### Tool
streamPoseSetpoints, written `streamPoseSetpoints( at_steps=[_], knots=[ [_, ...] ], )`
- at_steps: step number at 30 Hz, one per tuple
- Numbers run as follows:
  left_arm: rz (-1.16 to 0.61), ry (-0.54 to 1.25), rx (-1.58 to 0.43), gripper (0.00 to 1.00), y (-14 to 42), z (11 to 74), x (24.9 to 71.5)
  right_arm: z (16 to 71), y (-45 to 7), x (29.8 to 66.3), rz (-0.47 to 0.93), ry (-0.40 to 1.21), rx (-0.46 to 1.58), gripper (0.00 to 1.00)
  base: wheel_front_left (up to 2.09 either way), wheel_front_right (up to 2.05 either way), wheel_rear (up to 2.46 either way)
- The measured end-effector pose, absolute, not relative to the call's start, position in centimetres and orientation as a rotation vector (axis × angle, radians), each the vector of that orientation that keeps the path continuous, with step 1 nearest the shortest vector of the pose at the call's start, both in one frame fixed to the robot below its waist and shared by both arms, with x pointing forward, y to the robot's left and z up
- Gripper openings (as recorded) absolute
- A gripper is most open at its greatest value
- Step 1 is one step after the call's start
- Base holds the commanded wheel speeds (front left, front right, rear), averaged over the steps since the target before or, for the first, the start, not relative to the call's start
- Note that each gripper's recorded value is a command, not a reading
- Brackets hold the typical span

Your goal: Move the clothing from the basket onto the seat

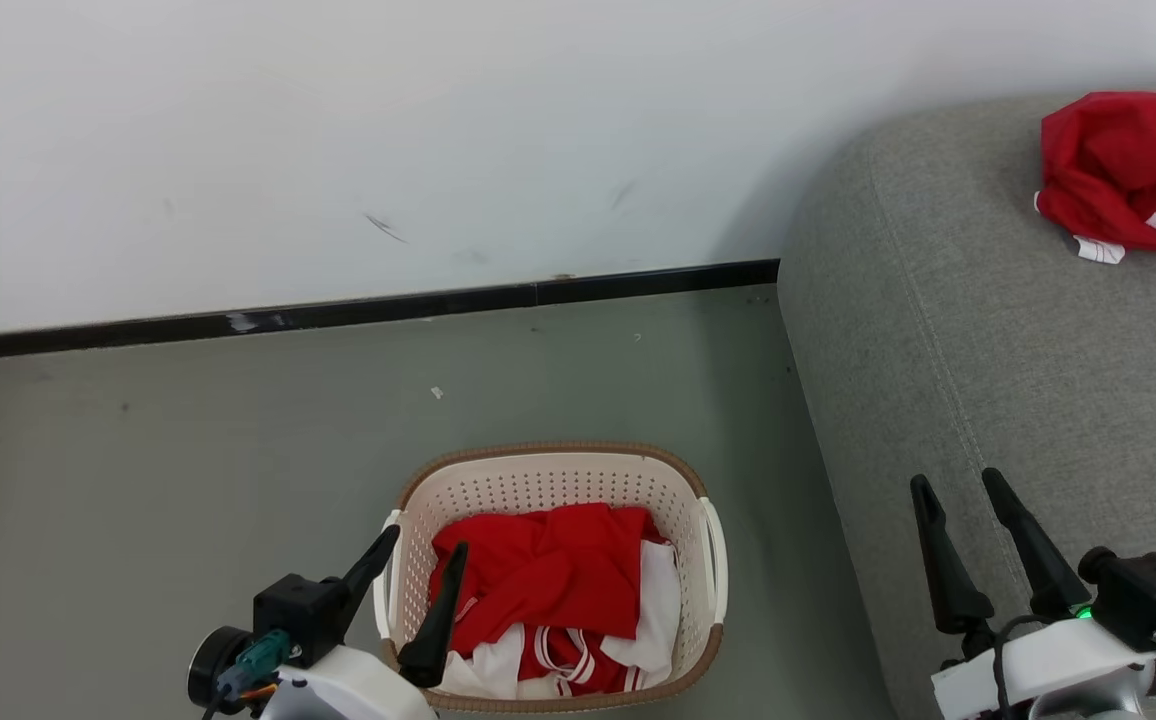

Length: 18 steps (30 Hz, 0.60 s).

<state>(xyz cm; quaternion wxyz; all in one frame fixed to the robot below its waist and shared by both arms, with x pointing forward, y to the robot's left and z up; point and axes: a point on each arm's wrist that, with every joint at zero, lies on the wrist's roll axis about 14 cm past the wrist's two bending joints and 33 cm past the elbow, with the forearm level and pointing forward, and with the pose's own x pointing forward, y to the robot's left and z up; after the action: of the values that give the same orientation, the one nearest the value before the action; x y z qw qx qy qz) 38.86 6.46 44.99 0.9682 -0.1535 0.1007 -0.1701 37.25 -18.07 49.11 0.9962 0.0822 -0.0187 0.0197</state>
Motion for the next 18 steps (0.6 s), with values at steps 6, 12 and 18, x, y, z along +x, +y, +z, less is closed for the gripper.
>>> streamPoseSetpoints(
  at_steps=[6,12,18],
  knots=[
    [-0.384,0.249,-0.266,1.0,5.4,43.8,40.2,48.8,-17.8,38.6,0.048,-0.034,0.17,1.0,0.0,0.0,0.0],
    [-0.422,0.292,-0.223,1.0,4.4,42.7,41.8,48.5,-17.4,40.0,0.058,-0.031,0.171,1.0,0.0,0.0,0.0],
    [-0.435,0.356,-0.213,1.0,3.7,40.8,43.0,47.9,-17.3,41.4,0.063,-0.024,0.169,1.0,0.0,0.0,0.0]
  ],
)
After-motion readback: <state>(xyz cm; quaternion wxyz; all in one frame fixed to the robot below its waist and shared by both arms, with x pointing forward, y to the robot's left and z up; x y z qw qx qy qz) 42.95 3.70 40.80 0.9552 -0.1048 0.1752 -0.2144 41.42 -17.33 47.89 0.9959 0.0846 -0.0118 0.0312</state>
